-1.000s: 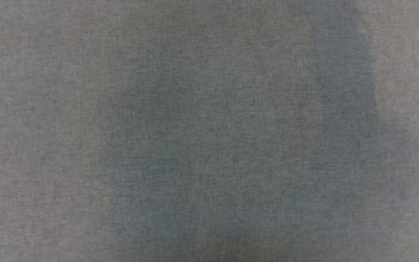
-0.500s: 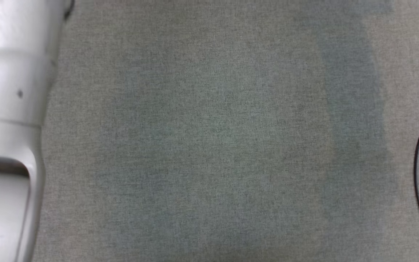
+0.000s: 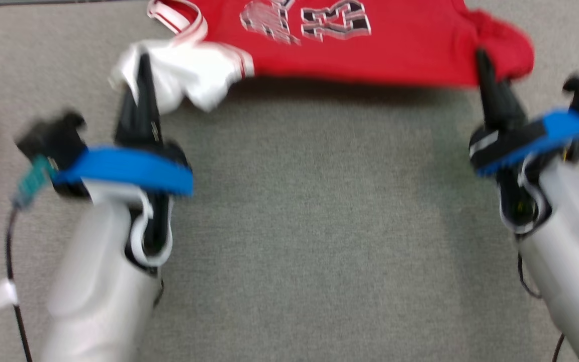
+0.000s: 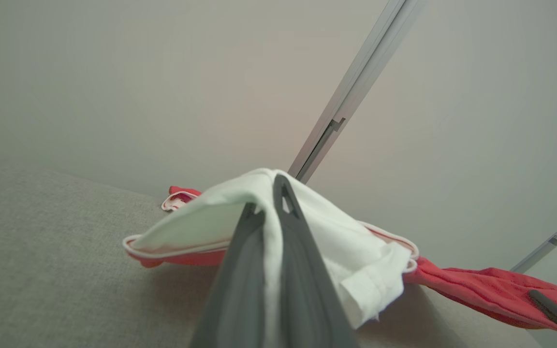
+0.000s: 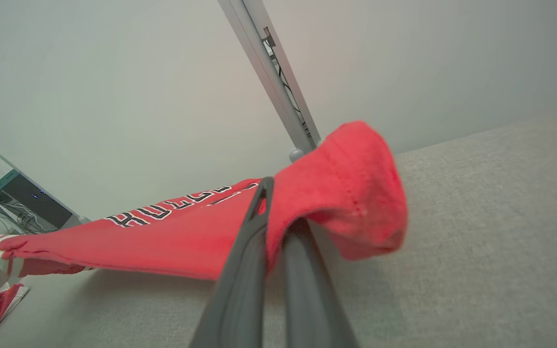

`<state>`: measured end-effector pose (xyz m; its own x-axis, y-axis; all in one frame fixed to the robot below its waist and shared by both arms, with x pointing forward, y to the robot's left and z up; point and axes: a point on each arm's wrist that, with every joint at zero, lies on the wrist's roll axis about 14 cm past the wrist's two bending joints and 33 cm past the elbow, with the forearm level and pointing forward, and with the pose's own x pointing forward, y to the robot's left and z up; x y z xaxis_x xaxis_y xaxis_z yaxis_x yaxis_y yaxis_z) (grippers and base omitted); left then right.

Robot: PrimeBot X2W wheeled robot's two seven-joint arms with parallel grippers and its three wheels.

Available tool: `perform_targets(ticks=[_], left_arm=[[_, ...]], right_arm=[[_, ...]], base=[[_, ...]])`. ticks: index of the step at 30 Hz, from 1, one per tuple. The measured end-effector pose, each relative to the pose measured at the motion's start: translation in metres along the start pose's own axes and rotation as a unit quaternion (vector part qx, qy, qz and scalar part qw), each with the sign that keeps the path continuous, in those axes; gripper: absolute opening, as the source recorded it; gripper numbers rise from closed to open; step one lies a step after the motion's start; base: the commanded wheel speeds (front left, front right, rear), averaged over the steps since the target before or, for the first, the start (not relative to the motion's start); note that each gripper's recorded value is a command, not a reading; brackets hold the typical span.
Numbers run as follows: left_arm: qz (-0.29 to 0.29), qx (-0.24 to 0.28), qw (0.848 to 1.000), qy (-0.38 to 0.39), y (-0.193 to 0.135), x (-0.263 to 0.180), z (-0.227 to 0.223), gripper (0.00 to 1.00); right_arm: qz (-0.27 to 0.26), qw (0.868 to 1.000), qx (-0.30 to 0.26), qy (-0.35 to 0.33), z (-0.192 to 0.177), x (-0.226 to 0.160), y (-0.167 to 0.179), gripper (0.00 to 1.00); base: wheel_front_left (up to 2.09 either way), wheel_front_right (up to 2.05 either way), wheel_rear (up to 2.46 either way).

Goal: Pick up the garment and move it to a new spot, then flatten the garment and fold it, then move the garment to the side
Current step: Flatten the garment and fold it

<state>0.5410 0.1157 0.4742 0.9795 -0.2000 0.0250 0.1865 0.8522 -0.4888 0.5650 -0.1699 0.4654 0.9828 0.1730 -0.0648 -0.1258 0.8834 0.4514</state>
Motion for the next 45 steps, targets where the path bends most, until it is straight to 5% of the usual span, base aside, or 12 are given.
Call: perform_targets(ticks=[9,20,45], left_arm=[[0.063,-0.045,0.995,0.066,-0.006,-0.137,-0.051,0.00],[0.068,-0.060,0.989,0.115,-0.027,-0.205,-0.074,0.00],[-0.010,-0.014,0.990,0.143,-0.042,-0.164,-0.068,0.00]], right_arm=[[-0.062,0.996,0.047,0.045,-0.048,-0.111,-0.023,0.00],[-0.113,0.990,0.042,0.071,-0.074,-0.201,-0.044,0.00],[-0.125,0.989,0.040,0.073,-0.054,-0.187,-0.038,0.00]], base=[[0.00,0.00,0.00],[0.00,0.00,0.00],[0.00,0.00,0.00]])
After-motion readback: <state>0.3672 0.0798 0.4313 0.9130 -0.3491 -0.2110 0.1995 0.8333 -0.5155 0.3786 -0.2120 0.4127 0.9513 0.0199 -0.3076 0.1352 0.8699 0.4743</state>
